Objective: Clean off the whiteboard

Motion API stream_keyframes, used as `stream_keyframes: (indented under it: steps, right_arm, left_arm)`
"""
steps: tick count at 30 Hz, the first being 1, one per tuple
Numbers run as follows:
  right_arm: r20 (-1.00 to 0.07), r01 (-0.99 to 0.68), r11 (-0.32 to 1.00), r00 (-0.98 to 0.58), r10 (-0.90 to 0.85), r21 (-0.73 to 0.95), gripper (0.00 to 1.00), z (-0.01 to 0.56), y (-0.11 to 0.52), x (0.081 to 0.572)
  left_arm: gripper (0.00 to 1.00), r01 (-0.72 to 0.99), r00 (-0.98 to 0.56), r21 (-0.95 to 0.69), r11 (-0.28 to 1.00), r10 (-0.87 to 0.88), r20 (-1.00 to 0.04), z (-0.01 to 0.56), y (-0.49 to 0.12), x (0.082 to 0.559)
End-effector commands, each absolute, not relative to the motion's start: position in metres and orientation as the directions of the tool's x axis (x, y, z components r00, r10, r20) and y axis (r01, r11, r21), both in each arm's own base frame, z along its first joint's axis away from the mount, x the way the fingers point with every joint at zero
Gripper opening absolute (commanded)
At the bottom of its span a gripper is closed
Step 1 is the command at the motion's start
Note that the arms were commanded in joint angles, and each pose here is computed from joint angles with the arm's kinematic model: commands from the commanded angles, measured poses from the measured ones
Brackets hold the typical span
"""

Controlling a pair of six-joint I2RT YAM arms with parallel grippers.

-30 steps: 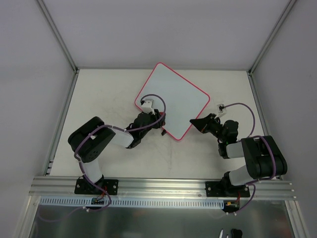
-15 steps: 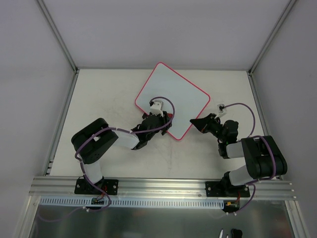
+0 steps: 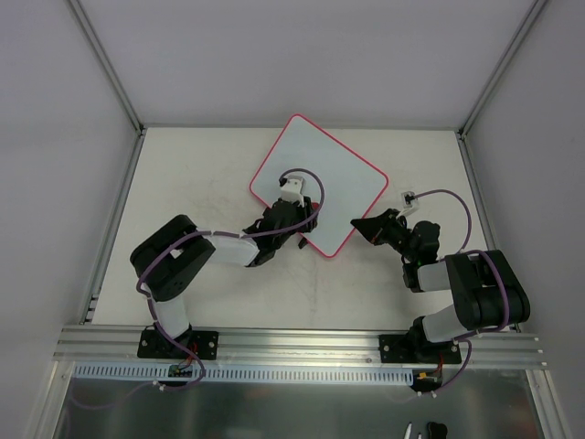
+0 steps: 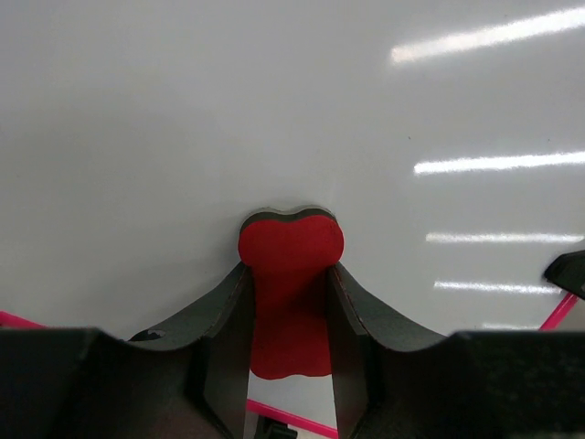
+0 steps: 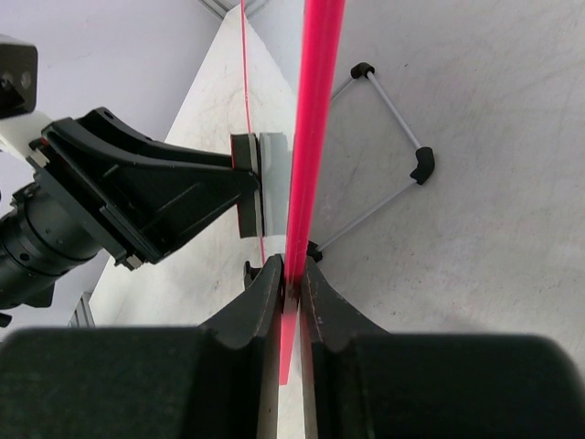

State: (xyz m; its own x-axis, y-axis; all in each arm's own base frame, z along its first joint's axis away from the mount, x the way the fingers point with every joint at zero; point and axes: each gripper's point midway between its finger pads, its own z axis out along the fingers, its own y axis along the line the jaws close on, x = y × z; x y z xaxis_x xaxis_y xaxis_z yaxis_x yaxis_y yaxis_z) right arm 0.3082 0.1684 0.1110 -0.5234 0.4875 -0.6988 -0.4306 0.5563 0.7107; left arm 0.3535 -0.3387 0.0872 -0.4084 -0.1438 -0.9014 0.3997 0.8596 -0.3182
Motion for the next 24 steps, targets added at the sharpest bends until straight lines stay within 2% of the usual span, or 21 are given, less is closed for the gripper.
stream_keyframes:
  steps: [1, 8, 18, 24]
  right_arm:
    - [-0.832, -0.689, 0.494, -0.312, 0.458, 0.531, 0.00, 0.176, 0.185, 0.307]
    - [-0.831, -0.690, 0.491, -0.315, 0.458, 0.532, 0.00, 0.176, 0.185, 0.306]
    - [-0.832, -0.690, 0.492, -0.315, 0.457, 0.531, 0.00, 0.176, 0.185, 0.306]
    - [-0.830, -0.688, 0.490, -0.319, 0.457, 0.535, 0.00, 0.175, 0.186, 0.305]
  left_arm:
    - [0.18, 0.395, -0.501, -0.232, 0.889, -0.003, -0.866, 0.050, -0.329, 0.355]
    - [0.18, 0.399, -0.512, -0.248, 0.883, -0.010, -0.859, 0.051, -0.335, 0.358]
    - [0.17, 0.361, -0.599, -0.325, 0.874, -0.050, -0.799, 0.007, -0.304, 0.308]
    - [0.18, 0.360, -0.573, -0.303, 0.882, -0.048, -0.818, 0.017, -0.297, 0.308]
